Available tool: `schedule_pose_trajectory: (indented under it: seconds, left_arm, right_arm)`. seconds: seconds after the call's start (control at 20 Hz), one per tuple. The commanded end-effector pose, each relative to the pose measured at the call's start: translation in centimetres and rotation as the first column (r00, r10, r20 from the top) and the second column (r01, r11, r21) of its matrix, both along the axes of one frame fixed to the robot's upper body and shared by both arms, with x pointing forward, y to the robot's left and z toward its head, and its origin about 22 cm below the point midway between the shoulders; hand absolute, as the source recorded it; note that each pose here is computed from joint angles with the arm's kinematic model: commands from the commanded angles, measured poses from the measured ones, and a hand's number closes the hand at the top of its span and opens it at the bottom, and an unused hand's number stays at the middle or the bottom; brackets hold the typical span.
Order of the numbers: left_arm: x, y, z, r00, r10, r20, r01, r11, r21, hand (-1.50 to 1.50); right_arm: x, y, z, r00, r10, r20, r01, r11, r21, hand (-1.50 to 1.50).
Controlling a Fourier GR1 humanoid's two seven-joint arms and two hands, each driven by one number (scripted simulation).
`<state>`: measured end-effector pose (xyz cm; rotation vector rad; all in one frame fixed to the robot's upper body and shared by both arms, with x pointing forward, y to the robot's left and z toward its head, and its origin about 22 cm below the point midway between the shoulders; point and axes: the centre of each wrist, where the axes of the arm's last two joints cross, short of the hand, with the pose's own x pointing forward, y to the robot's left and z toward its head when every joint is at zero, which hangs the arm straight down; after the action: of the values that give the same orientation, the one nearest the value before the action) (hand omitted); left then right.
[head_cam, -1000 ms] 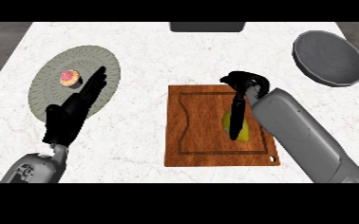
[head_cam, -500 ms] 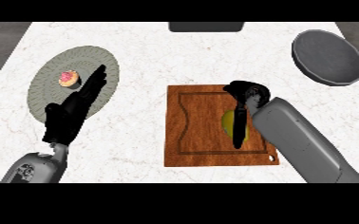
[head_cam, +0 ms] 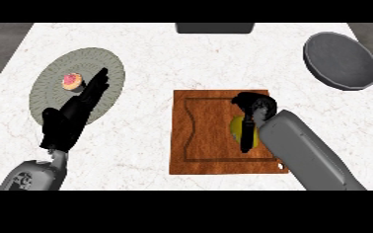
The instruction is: Pick the lemon from the cutting board and place it in the pan
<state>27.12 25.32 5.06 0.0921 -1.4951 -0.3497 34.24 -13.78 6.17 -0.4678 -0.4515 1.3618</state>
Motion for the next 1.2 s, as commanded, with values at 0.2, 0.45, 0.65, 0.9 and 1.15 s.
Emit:
schedule_pose_trajectory:
  seconds: [0.2, 0.45, 0.65, 0.9, 1.15]
  left_arm:
    - [0.2, 0.3, 0.1, 1.0, 0.002, 0.008, -0.002, 1.0, 0.001, 0.0]
    - [-0.7, 0.6, -0.7, 1.0, 0.015, -0.004, -0.015, 1.0, 0.0, 0.0]
    - [-0.9, -0.7, 0.0, 1.0, -0.003, 0.011, 0.003, 1.0, 0.014, 0.0]
    - [-0.6, 0.8, 0.3, 1.0, 0.017, 0.002, -0.017, 1.0, -0.009, 0.0]
    - [-0.8, 1.1, -0.8, 1.0, 0.015, -0.005, -0.015, 1.0, 0.005, 0.0]
  right_arm:
    - [-0.8, 1.5, -1.5, 0.991, 0.074, -0.113, -0.081, 0.995, -0.052, 1.5]
    - [-3.0, 0.3, -1.9, 0.997, 0.042, -0.068, -0.045, 0.999, -0.032, 1.5]
    - [0.2, 2.2, -0.1, 0.998, 0.046, 0.038, -0.045, 0.998, -0.041, 1.5]
    - [-2.1, 0.3, 1.7, 0.857, -0.144, 0.495, 0.113, 0.989, 0.094, 1.5]
    - [-3.6, 1.0, 5.4, 0.659, -0.201, 0.725, 0.13, 0.98, 0.153, 1.5]
